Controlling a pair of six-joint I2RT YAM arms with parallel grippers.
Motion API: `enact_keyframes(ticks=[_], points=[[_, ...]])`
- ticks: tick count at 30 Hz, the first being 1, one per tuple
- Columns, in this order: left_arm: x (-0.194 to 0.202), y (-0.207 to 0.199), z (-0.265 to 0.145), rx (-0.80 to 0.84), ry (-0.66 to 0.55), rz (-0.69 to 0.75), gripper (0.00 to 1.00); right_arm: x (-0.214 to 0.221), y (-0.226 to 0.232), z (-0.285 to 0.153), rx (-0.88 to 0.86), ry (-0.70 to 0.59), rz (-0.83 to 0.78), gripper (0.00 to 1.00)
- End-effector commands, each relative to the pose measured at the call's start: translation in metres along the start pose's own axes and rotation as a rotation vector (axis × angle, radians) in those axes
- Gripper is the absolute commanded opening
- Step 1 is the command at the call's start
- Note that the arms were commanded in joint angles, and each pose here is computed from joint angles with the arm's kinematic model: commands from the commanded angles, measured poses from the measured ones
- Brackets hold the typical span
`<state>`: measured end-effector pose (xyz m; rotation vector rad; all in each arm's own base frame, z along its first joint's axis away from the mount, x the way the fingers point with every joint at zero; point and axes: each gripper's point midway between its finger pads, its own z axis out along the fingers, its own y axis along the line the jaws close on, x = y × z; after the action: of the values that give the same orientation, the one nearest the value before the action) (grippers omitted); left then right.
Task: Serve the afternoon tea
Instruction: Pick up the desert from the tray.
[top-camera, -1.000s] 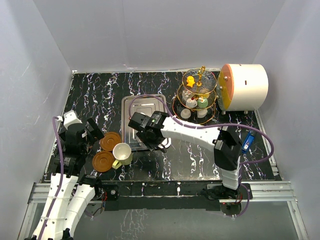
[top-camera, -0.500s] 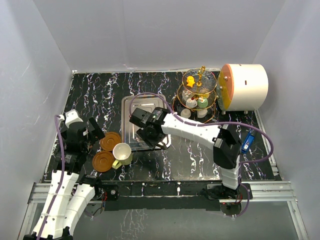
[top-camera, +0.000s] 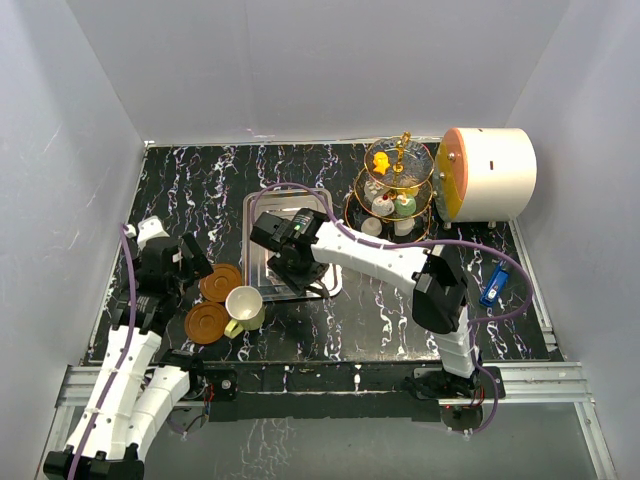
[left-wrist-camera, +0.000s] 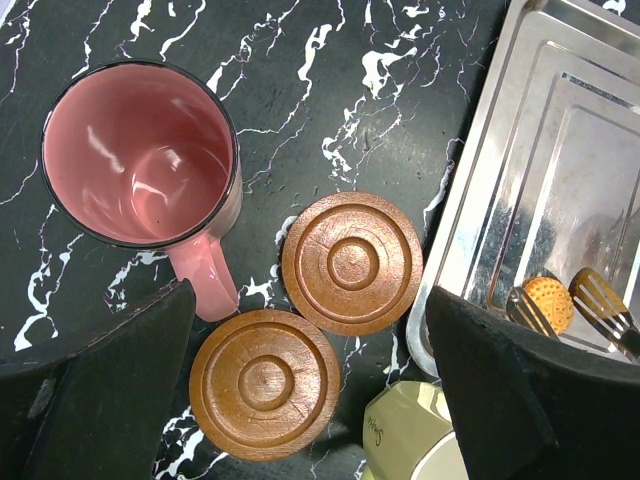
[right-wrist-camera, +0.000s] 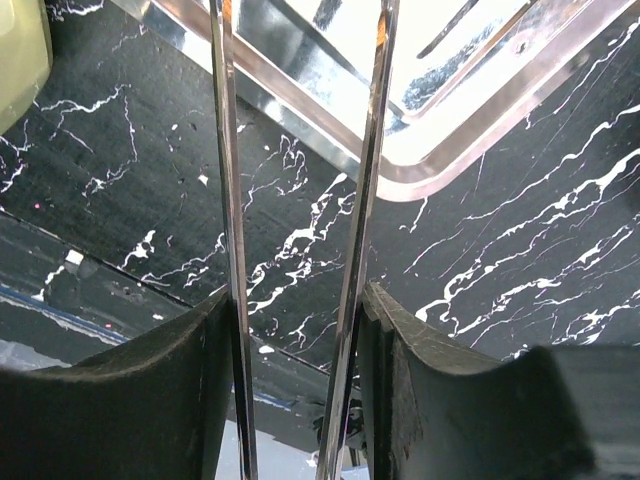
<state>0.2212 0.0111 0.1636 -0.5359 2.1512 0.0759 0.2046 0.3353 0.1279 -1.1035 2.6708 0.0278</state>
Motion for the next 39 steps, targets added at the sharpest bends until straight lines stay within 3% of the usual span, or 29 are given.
enact_keyframes(ticks=[1, 14, 23, 33, 39], points=[[-0.003, 0.000, 0.000, -0.010, -0.003, -0.005, 0.99, -0.001, 0.003, -0.019, -0.032, -0.019, 0.023, 0.45], [0.000, 0.001, 0.002, -0.021, 0.011, -0.001, 0.99, -0.002, 0.002, -0.019, -0.019, -0.009, 0.032, 0.40], [0.000, 0.000, 0.003, -0.015, 0.009, -0.002, 0.99, 0.002, -0.004, -0.014, 0.015, 0.004, 0.044, 0.43], [0.000, -0.002, 0.000, -0.002, 0.004, 0.003, 0.99, -0.002, -0.003, -0.009, 0.019, 0.008, 0.051, 0.36], [0.002, -0.004, 0.001, 0.004, 0.008, 0.009, 0.99, -0.020, -0.007, -0.026, 0.026, -0.071, 0.088, 0.30]])
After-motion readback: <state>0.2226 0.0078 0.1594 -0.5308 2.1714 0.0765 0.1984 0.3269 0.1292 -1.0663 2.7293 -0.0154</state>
